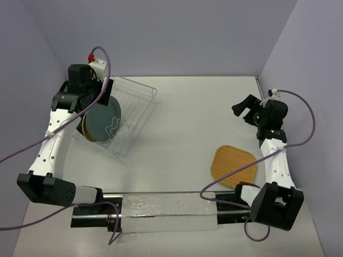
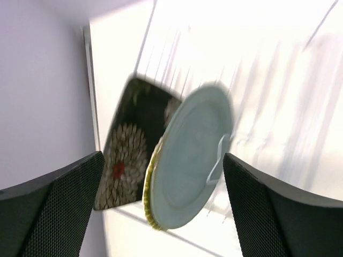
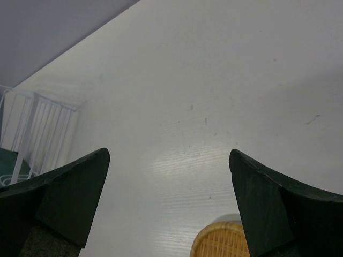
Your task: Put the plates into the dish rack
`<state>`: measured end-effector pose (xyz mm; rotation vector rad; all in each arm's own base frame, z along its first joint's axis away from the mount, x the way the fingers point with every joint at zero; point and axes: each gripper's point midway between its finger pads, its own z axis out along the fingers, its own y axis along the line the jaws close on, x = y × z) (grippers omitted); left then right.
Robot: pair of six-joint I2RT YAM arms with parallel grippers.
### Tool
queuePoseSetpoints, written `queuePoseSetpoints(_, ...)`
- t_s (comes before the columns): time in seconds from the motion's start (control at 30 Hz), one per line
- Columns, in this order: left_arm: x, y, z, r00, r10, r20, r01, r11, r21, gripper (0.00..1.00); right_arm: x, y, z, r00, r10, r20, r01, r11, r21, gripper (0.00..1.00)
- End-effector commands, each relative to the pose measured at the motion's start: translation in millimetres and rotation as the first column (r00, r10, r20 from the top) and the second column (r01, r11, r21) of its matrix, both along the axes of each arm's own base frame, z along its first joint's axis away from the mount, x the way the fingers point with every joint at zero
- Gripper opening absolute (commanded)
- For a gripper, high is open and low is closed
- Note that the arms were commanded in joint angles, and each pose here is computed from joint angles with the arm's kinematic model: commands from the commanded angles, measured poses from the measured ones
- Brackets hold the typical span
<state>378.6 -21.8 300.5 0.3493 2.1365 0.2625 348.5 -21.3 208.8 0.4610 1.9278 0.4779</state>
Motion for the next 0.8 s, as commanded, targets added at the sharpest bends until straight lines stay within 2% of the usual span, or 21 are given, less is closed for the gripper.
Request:
queuePoseSetpoints(0.0, 2.4, -24.5, 75.0, 0.977, -0.017, 0.212, 0.042, 0.993, -0.114, 0.99, -11.1, -28.3, 2.8, 0.983, -0.178, -0.035, 0.177, 0.984, -0.036, 1.0)
queuePoseSetpoints(0.13, 11.2, -51.3, 104.1, 0.956, -0.001, 0.295, 0.073, 0.969, -0.234, 0.99, -42.3, -71.9, -23.5, 0.888, -0.431, -0.159, 0.429, 0.902, -0.049, 1.0)
queuePoseSetpoints(0.27, 28.1, -86.2, 111.6, 0.944, 0.045, 0.328, 0.105, 0.9, -0.424, 0.99, -76.6, -99.0, -57.7, 0.804, -0.523, -0.283, 0.557, 0.829, 0.049, 1.0)
queuePoseSetpoints(0.37, 38.8, -145.9, 84.8, 0.958, -0.11, 0.265, 0.237, 0.823, -0.517, 0.99, -100.1, -107.3, -93.4, 0.744, -0.55, -0.379, 0.623, 0.776, 0.096, 1.0)
queuePoseSetpoints(0.5, 29.3, -225.2, 61.6, 0.927, -0.309, 0.213, 0.375, 0.775, -0.509, 0.99, -129.1, -123.4, -123.3, 0.628, -0.632, -0.454, 0.723, 0.69, 0.041, 1.0)
queuePoseSetpoints(0.53, 31.3, -230.0, 58.8, 0.924, -0.323, 0.207, 0.383, 0.769, -0.511, 0.99, -132.3, -123.5, -127.7, 0.616, -0.637, -0.463, 0.73, 0.682, 0.032, 1.0)
queuePoseSetpoints(0.63, 13.9, -283.5, 37.6, 0.859, -0.484, 0.167, 0.487, 0.674, -0.555, 0.99, -143.0, -119.3, -144.7, 0.586, -0.634, -0.504, 0.748, 0.663, 0.034, 1.0)
queuePoseSetpoints(0.7, 5.4, -303.1, 25.8, 0.826, -0.546, 0.143, 0.519, 0.634, -0.573, 0.99, -149.5, -117.7, -156.1, 0.558, -0.635, -0.534, 0.759, 0.651, 0.019, 1.0)
queuePoseSetpoints(0.77, 5.4, -314.1, 14.0, 0.825, -0.554, 0.114, 0.51, 0.641, -0.574, 0.99, -154.7, -114.7, -165.8, 0.539, -0.629, -0.56, 0.764, 0.646, 0.01, 1.0)
